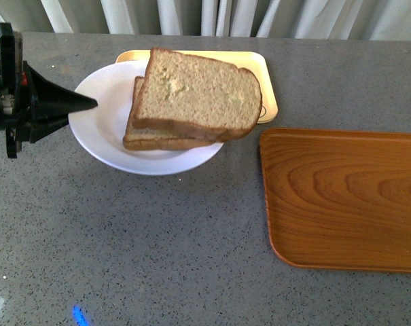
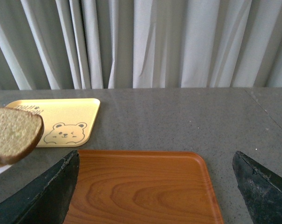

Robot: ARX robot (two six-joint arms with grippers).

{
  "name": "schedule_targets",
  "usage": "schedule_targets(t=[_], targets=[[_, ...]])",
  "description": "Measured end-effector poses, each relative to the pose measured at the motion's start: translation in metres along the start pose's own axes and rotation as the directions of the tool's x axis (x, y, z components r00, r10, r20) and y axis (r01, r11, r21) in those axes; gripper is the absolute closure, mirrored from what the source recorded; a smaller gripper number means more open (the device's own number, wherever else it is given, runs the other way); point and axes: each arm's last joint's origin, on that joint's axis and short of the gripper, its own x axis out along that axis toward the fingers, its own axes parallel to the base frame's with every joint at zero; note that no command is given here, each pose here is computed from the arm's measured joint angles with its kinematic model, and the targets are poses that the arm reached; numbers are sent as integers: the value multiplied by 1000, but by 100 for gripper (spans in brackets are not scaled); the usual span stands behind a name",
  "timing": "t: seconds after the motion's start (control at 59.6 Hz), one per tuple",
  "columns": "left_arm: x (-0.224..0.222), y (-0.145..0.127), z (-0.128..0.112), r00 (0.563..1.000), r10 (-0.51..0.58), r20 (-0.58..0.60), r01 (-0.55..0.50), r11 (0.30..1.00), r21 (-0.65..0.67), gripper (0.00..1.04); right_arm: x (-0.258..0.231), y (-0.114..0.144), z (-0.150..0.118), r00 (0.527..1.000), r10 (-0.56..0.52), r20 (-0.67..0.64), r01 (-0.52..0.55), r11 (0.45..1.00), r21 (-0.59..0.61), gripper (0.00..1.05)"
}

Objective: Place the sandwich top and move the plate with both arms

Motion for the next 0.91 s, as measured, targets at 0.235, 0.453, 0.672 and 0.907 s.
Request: schedule_targets(t=[0.235,0.453,0.672,0.907], targets=[[24,-4,29,1000,-9,-7,9,1000,3,103,0,0,0,1000,0,0,0,1000,0,9],[43,2,46,1000,-3,-17,3,1000,-3,103,0,0,0,1000,0,0,0,1000,0,9],[61,4,63,1000,-15,-17,15,1000,4,103,0,0,0,1000,0,0,0,1000,0,9],[78,11,83,1000,-22,-12,22,1000,-4,103,0,0,0,1000,0,0,0,1000,0,9]])
